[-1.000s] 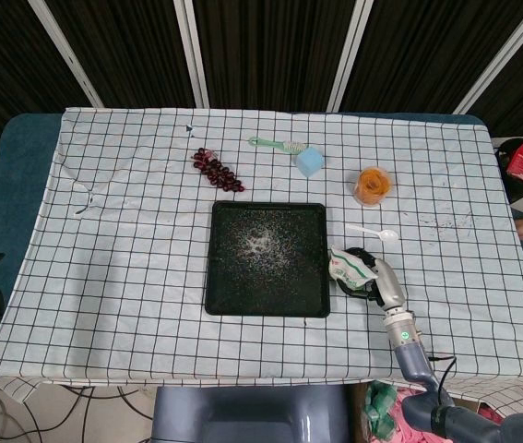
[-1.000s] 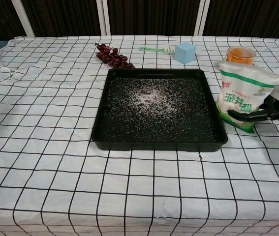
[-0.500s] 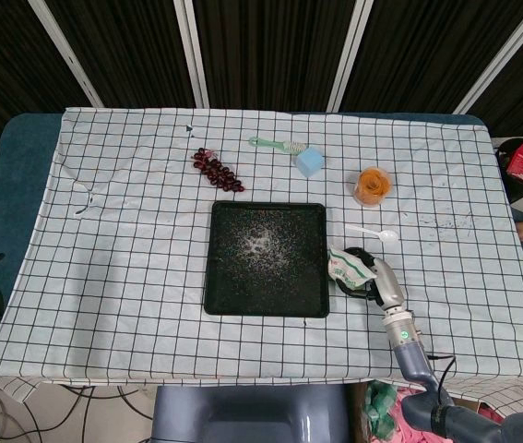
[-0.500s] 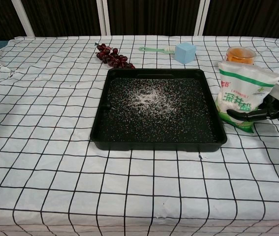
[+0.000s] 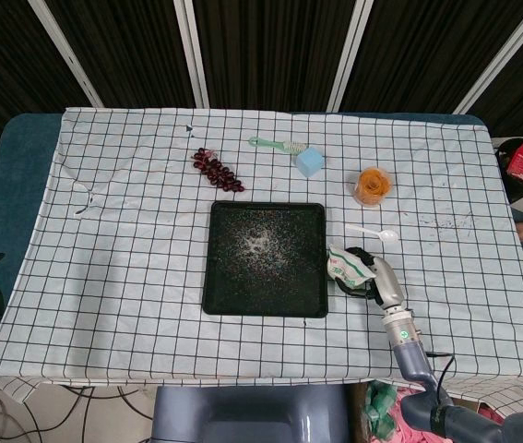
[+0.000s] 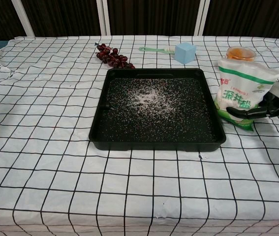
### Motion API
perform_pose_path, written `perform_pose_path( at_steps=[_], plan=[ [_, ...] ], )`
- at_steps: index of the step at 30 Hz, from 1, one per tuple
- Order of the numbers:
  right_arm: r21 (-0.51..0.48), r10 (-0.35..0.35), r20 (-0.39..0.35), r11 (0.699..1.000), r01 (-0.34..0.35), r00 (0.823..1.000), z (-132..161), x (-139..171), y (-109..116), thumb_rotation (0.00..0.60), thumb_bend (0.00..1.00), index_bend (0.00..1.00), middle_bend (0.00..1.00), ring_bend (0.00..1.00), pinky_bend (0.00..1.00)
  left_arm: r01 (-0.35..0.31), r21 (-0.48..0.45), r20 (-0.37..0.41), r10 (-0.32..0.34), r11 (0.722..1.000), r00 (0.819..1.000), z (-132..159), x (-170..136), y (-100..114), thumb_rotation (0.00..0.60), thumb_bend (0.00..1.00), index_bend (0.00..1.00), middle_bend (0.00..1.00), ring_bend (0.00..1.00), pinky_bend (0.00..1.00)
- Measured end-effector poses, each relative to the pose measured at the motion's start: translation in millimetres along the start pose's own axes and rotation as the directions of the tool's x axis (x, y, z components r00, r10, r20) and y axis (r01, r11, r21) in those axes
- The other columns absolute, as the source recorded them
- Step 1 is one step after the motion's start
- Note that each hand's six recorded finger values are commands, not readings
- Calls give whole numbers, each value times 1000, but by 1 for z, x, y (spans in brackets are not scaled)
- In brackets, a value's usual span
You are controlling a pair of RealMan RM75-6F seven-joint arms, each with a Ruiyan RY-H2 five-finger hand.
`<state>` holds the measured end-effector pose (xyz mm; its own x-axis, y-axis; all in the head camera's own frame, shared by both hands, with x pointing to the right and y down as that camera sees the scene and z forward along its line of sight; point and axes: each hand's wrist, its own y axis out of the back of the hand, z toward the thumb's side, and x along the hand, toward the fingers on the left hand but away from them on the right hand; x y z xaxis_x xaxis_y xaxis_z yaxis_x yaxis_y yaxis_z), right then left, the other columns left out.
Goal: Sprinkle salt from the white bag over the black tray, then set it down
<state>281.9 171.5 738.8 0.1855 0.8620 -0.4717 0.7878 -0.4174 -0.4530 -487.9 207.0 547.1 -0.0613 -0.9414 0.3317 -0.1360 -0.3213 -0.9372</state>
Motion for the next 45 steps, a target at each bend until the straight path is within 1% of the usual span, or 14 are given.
perform_pose_path(
  at_steps=[5, 8, 11, 15, 20, 25, 27, 30, 35, 38, 45],
  plan=[
    [-1, -1, 0, 1000, 1, 1000, 0, 0, 0, 600, 410, 430, 344, 451, 452, 1, 0, 0, -1, 1000, 1000, 0, 0, 0, 600, 610, 213, 59, 0, 0],
    [17, -3, -8, 1000, 3, 1000, 1, -1, 4, 600, 410, 431, 344, 450, 452, 0, 0, 1, 0, 1000, 1000, 0, 0, 0, 600, 610, 213, 59, 0, 0],
    [43, -13, -21, 999, 14, 1000, 3, -3, 14, 600, 410, 431, 344, 450, 452, -2, -2, 1, 2, 1000, 1000, 0, 0, 1, 600, 609, 213, 59, 0, 0],
    [82, -29, -45, 996, 33, 999, 9, -4, 35, 600, 410, 431, 344, 450, 452, -8, -2, 3, 8, 1000, 1000, 0, 0, 2, 600, 609, 212, 59, 0, 0],
    [148, -16, -75, 989, 27, 997, 21, -1, 60, 600, 411, 432, 349, 453, 457, -29, -2, 22, 29, 1000, 999, 3, 0, 5, 600, 610, 212, 58, 0, 0],
    [243, 41, -75, 970, -22, 996, 35, 2, 79, 600, 411, 434, 351, 454, 460, -34, -17, 37, 35, 999, 999, 5, -1, 7, 600, 610, 212, 58, 0, 0],
    [282, 75, -59, 958, -55, 995, 40, 2, 84, 600, 411, 436, 351, 454, 462, -36, -27, 40, 37, 999, 999, 6, -1, 7, 600, 610, 212, 58, 0, 0],
    [311, 119, -28, 945, -105, 992, 46, 3, 87, 600, 412, 440, 351, 454, 473, -41, -40, 41, 43, 998, 998, 7, 0, 8, 600, 610, 212, 58, 0, 0],
    [323, 175, 22, 931, -172, 984, 53, 0, 87, 600, 416, 443, 355, 455, 475, -44, -60, 41, 47, 997, 998, 8, 0, 9, 600, 610, 212, 58, 0, 0],
    [345, 208, 43, 915, -210, 977, 57, -4, 83, 600, 426, 445, 356, 455, 476, -47, -60, 43, 49, 997, 998, 8, -1, 10, 600, 610, 212, 58, 0, 0],
    [422, 292, 90, 855, -302, 952, 73, -19, 75, 600, 435, 454, 359, 455, 478, -42, -54, 41, 44, 998, 998, 7, -1, 8, 600, 610, 212, 58, 0, 0]
  ],
)
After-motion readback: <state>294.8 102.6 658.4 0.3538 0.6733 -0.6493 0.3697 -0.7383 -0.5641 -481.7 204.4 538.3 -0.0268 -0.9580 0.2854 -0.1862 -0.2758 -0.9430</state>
